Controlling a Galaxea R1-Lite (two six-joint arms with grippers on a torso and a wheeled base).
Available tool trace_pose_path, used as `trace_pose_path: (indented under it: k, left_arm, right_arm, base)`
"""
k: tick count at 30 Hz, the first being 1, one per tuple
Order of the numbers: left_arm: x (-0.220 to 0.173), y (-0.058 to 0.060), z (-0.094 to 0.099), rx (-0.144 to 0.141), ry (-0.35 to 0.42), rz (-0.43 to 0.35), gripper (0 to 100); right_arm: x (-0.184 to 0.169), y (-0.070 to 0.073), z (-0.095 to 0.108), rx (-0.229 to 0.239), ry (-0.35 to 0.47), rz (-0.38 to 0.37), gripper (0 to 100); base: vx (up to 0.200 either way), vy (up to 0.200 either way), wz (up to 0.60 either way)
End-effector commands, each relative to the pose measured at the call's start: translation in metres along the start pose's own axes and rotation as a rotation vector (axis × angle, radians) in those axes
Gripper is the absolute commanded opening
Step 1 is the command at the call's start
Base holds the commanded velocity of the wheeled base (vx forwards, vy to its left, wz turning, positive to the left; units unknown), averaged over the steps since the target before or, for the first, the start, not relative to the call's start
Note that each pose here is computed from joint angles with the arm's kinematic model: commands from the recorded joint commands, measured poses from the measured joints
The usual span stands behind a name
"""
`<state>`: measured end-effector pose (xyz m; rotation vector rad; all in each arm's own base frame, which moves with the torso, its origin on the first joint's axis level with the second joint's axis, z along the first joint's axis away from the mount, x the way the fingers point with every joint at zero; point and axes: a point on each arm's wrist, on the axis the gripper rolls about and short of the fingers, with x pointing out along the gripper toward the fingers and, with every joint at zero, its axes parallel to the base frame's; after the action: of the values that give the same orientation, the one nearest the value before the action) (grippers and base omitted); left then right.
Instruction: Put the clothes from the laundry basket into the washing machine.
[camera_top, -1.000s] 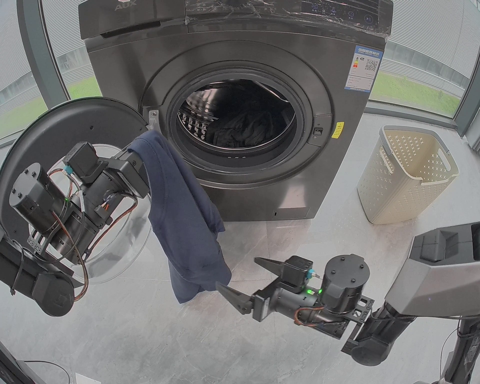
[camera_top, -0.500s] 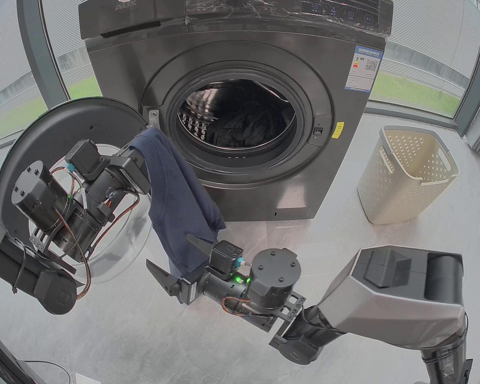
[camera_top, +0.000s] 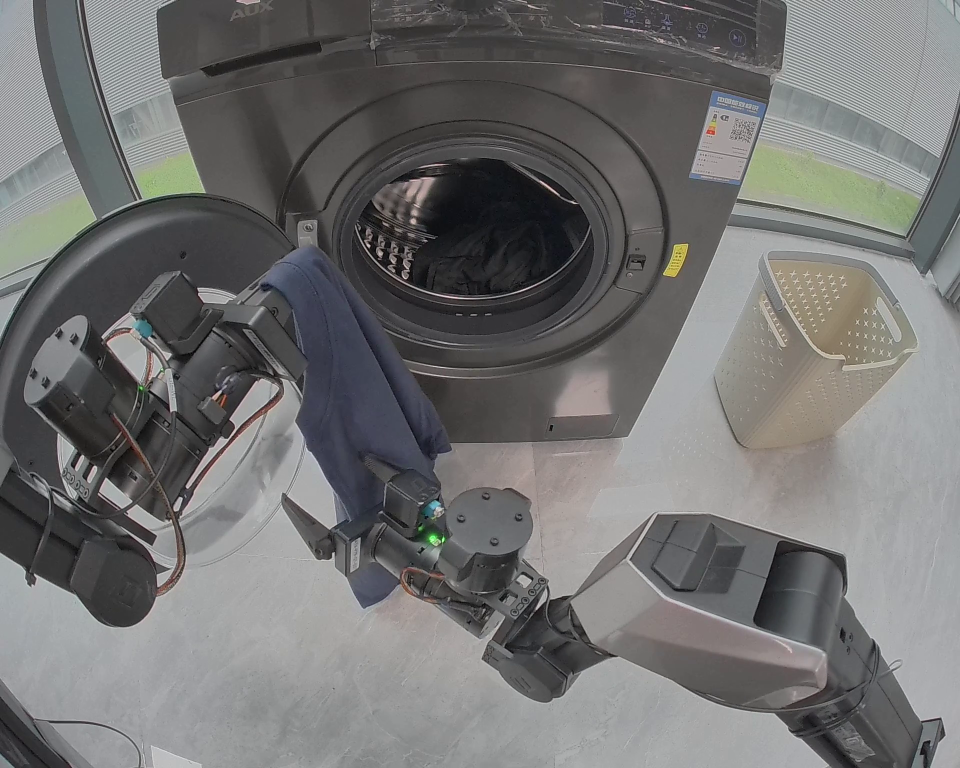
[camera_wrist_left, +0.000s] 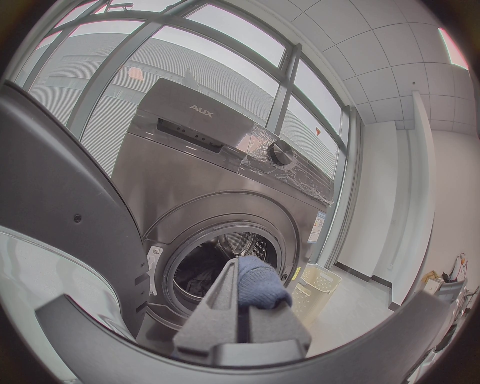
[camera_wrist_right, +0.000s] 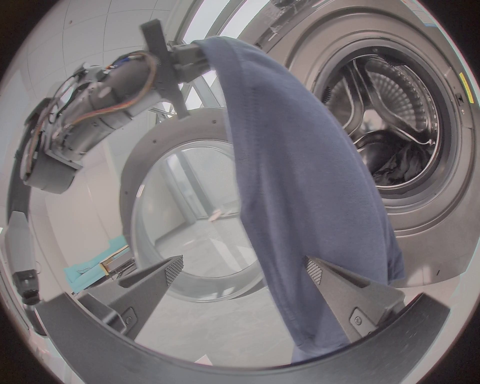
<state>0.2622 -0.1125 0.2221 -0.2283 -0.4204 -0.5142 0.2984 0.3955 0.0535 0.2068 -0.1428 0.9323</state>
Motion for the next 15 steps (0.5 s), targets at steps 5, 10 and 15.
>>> trace_pose_path:
  k: [5, 10, 15]
  left_arm:
    - [0.000, 0.000, 0.001, 0.000, -0.002, 0.000, 0]
    - [0.000, -0.001, 0.000, -0.001, -0.001, -0.002, 0]
    - [0.000, 0.000, 0.000, 0.000, -0.001, 0.000, 0]
  right_arm:
    - [0.006, -0.025, -0.002, -0.012, -0.008, -0.073, 100]
    - [0.008, -0.033, 0.003, -0.013, -0.023, -0.114, 100]
    - [0.008, -0.033, 0.006, -0.010, -0.030, -0.115, 0]
  base:
    - [0.000, 0.000, 0.00]
    - [0.000, 0.000, 0.00]
    - [0.000, 0.000, 0.00]
